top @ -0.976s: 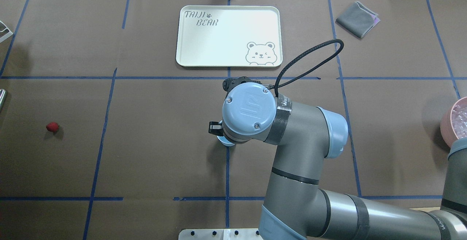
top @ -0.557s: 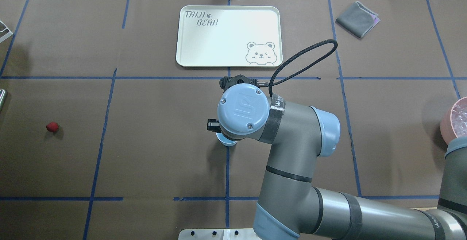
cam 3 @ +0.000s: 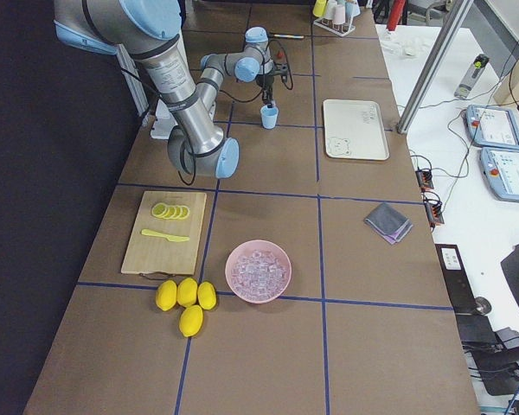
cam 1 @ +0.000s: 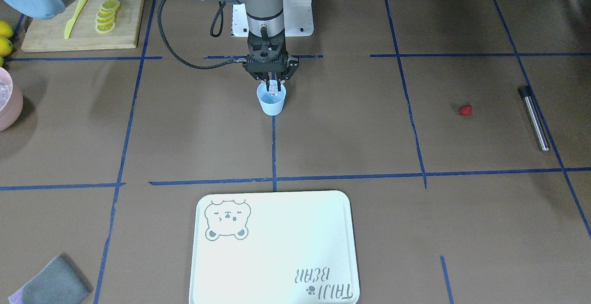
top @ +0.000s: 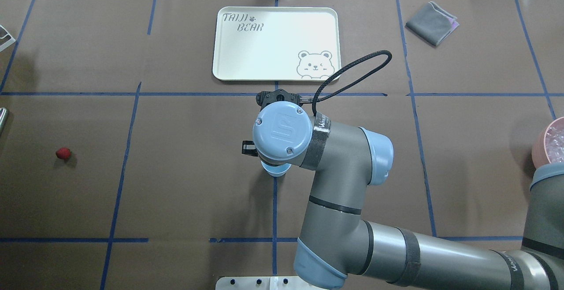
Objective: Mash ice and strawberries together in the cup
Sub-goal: 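Open the right gripper to drop the ice cube into the cup, then move the right gripper back to the pink bowl of ice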
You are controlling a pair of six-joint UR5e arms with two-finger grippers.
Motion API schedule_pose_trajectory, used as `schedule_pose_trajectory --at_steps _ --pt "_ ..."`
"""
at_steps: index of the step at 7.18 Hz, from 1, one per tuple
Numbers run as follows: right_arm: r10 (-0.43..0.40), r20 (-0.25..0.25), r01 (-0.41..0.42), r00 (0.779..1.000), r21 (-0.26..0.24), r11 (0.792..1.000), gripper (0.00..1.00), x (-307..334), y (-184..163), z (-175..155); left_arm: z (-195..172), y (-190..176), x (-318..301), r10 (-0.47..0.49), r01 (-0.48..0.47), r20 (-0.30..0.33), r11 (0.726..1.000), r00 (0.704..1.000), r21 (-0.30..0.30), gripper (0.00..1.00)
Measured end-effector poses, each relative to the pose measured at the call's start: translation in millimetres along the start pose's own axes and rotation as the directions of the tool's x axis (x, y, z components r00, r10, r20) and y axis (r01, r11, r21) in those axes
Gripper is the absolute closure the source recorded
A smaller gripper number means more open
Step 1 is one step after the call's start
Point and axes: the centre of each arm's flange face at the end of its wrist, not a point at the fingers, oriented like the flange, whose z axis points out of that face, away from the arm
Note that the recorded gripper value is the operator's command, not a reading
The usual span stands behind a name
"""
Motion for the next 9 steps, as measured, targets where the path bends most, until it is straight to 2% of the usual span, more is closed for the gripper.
schedule_pose_trajectory --at_steps 3,4,5,9 --pt "0.000 0.008 0.000 1.000 0.000 1.000 0.59 0.6 0.5 -5.3 -0.5 -0.1 0.6 0.001 -0.001 0.000 1.000 1.000 0.001 0.00" --pt "0.000 0.012 0.000 1.000 0.001 1.000 0.34 2.0 0.7 -8.0 -0.3 -0.1 0.7 0.001 -0.001 0.000 1.000 1.000 0.001 0.00" --pt "0.003 0.016 -0.003 1.000 0.002 1.000 0.02 3.9 0.7 -10.1 -0.2 -0.3 0.9 0.002 -0.002 0.000 1.000 1.000 0.000 0.00" --pt "0.016 0.024 -0.016 1.000 0.009 1.000 0.01 14.7 -1.3 -18.7 -0.3 -0.9 1.4 0.003 -0.003 0.000 1.000 1.000 0.000 0.00"
